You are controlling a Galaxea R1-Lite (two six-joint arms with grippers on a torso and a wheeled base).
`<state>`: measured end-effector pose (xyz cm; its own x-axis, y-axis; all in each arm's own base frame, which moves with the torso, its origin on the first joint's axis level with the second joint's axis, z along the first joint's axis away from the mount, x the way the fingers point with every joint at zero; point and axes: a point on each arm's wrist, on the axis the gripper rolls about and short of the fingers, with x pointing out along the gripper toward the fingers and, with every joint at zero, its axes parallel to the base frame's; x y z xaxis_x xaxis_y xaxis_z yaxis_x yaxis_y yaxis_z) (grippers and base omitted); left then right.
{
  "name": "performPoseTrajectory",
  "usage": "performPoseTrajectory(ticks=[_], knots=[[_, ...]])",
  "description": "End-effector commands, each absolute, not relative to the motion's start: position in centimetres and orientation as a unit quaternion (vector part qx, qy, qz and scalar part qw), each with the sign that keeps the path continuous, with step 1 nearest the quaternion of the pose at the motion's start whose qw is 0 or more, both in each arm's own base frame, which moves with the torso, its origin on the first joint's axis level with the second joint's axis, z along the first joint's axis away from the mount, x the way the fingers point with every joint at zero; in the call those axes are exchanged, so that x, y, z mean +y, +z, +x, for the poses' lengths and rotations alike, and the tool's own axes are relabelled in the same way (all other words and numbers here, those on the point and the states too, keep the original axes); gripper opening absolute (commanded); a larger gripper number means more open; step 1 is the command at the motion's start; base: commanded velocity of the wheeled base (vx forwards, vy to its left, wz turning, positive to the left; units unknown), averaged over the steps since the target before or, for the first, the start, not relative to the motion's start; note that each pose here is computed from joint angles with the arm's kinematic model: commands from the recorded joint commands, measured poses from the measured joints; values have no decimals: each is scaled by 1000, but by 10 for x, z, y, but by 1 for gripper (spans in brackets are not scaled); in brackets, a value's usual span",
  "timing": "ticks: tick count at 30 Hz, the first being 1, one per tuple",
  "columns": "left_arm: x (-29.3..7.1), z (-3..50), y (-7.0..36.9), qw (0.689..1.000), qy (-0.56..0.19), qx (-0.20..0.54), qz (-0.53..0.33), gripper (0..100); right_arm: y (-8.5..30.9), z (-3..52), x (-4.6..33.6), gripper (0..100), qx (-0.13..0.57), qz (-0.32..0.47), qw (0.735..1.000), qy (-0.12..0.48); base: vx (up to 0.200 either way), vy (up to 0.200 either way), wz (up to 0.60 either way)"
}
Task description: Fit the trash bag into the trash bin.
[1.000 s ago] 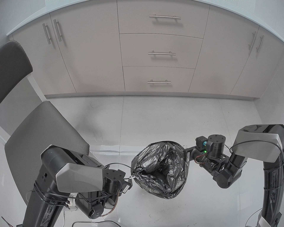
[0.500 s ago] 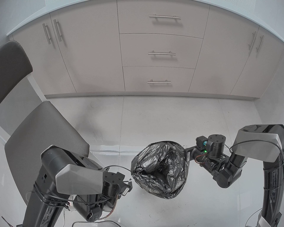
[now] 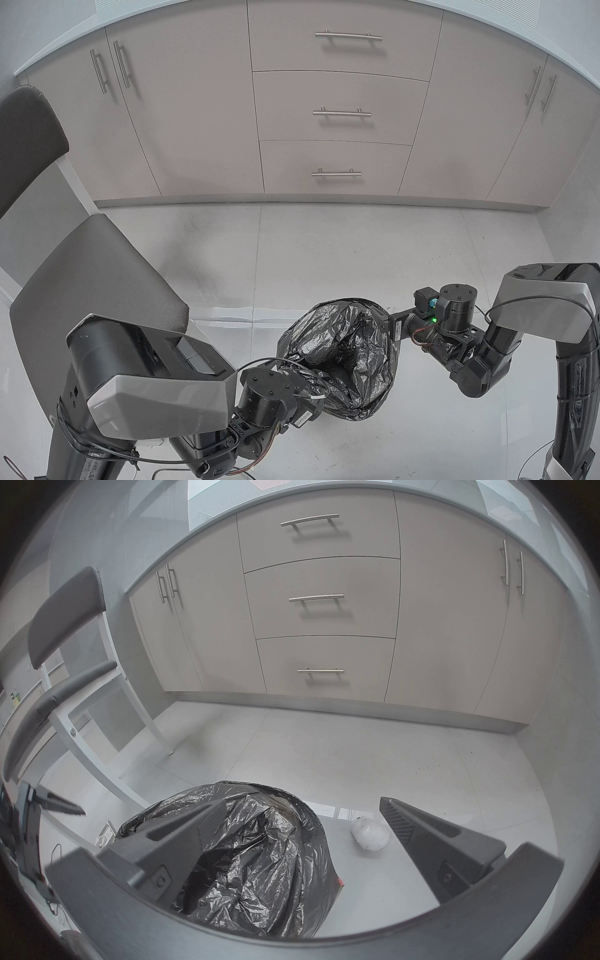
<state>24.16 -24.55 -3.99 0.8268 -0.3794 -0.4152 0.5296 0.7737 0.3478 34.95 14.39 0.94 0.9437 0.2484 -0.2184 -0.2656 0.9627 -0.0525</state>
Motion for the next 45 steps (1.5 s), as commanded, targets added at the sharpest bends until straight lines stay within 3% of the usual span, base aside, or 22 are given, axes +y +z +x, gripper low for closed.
performPoseTrajectory(ticks=[1, 7, 9, 14, 26, 45], knots=[[-256, 247, -40, 910, -286, 169, 247, 100, 8, 350, 143, 100, 106, -41, 985, 130, 0, 0, 0], [-269, 267, -36, 899, -307, 188, 251, 100, 8, 350, 143, 100, 106, -41, 985, 130, 0, 0, 0], [-272, 269, -30, 875, -356, 209, 252, 100, 9, 351, 142, 100, 106, -40, 985, 128, 0, 0, 0], [-276, 274, -28, 851, -388, 241, 259, 100, 9, 352, 141, 100, 104, -40, 986, 127, 0, 0, 0], [-289, 291, -42, 848, -394, 245, 255, 100, 10, 353, 139, 100, 102, -39, 986, 124, 0, 0, 0], [-281, 280, -57, 829, -406, 282, 262, 100, 11, 354, 138, 100, 101, -38, 987, 121, 0, 0, 0]])
